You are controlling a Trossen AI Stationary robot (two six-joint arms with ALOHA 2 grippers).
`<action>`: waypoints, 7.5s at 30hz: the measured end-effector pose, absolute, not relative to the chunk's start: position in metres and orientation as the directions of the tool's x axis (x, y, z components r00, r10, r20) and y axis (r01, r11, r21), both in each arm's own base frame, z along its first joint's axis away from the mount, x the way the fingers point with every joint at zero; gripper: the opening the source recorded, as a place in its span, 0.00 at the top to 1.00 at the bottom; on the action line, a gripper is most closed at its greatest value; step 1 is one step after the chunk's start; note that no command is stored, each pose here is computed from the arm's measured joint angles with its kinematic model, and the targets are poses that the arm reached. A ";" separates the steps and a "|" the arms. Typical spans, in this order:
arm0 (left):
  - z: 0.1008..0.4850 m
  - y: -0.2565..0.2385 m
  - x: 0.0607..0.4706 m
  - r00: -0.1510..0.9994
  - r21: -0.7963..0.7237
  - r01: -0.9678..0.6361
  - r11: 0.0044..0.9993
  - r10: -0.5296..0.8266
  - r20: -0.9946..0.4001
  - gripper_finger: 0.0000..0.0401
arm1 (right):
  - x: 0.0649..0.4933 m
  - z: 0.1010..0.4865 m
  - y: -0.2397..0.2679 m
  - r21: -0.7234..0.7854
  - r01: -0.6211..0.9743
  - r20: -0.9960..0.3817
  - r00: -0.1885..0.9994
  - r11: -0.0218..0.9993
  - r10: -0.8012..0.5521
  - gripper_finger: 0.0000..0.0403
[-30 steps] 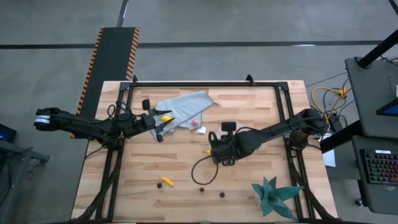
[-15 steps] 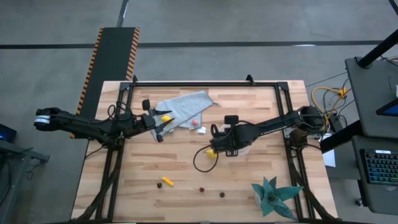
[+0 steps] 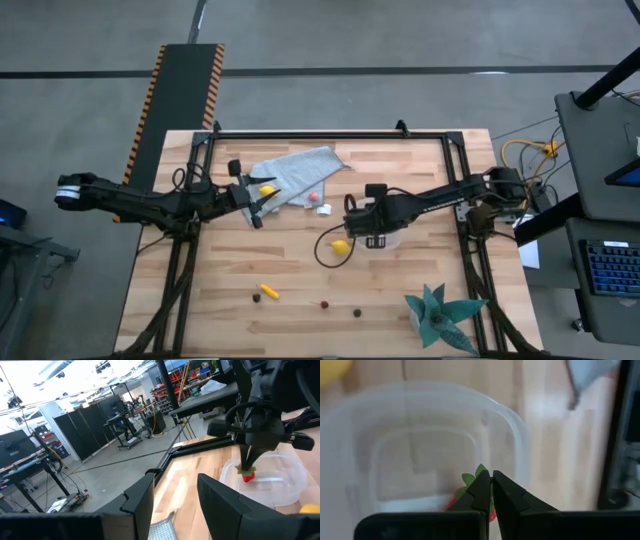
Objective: Pick and placing Produce into tupperware
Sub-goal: Put the strawberry into the transparent container, then put the blackberry into the transparent container
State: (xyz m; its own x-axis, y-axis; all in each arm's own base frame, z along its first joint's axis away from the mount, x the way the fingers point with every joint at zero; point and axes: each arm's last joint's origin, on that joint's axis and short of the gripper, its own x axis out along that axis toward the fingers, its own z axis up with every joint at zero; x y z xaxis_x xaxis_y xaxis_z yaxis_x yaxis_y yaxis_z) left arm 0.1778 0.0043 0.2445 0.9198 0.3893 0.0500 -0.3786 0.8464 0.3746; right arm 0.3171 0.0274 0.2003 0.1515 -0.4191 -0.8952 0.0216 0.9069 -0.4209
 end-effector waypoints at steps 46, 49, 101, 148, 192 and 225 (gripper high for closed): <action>0.244 0.004 0.178 0.920 0.374 -0.378 0.847 0.389 0.049 0.66 | 0.313 0.177 0.011 -0.364 0.038 -0.917 0.163 0.931 -0.365 0.92; 0.244 0.004 0.178 0.920 0.375 -0.378 0.847 0.389 0.048 0.66 | 0.313 0.177 0.011 -0.364 0.042 -0.917 0.163 0.931 -0.365 0.89; 0.243 0.004 0.178 0.920 0.373 -0.378 0.847 0.390 0.047 0.66 | 0.252 0.346 0.092 -0.034 -0.227 -0.556 0.814 0.973 0.171 0.83; 0.242 0.004 0.177 0.920 0.372 -0.376 0.849 0.389 0.042 0.66 | 0.370 0.317 0.206 0.074 -0.043 -0.987 0.139 0.996 0.080 0.40; 0.243 0.004 0.177 0.920 0.369 -0.378 0.849 0.390 0.045 0.66 | 0.389 0.185 0.262 -0.112 0.080 -0.993 -0.040 0.990 -0.109 0.42; 0.242 0.004 0.177 0.920 0.369 -0.377 0.849 0.389 0.045 0.66 | 0.382 0.149 0.267 -0.081 0.107 -0.994 -0.078 0.991 -0.073 0.42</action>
State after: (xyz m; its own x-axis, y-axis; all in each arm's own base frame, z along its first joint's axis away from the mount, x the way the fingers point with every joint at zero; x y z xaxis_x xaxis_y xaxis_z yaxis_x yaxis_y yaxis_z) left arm 0.1775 0.0043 0.2425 0.9200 0.3893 0.0449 -0.3773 0.8492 0.3695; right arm 0.3823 0.2672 0.1495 -0.0776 -0.0734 -0.9943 0.1067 0.9910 -0.0815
